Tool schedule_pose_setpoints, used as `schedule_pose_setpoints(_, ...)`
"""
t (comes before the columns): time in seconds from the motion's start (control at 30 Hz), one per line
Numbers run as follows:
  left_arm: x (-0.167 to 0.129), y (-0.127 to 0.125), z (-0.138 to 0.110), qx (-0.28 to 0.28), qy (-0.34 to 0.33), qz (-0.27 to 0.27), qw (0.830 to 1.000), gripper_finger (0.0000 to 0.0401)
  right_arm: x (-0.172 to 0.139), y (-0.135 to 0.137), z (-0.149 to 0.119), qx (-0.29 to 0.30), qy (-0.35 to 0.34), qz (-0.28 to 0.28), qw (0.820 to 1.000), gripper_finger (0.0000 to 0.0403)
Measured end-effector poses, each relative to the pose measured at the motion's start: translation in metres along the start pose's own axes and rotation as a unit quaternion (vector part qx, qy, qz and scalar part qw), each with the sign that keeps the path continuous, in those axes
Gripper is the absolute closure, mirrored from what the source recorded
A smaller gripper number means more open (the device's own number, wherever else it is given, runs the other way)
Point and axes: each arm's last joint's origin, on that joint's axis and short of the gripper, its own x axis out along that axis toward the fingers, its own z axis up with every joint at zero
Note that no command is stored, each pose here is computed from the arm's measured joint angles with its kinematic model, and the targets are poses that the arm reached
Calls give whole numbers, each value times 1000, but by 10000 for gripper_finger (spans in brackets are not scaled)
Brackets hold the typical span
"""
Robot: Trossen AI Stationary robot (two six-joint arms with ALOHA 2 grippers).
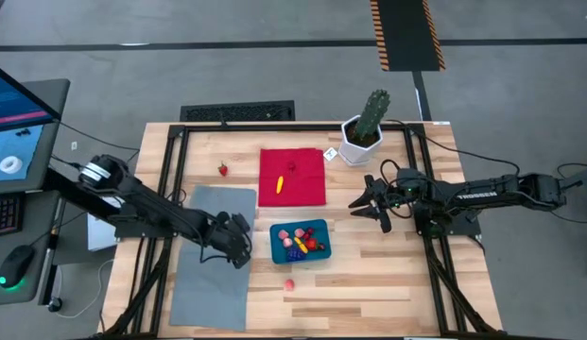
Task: Pick and placing Produce into tupperware
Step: Put the blueberry into the blue bin
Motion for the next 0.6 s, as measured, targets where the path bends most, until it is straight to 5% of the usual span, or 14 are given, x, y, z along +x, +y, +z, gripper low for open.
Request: schedule_pose_setpoints(0.6,2,4,-3,20,16,47,999,296,0,0,0,5,0,0,1000,257)
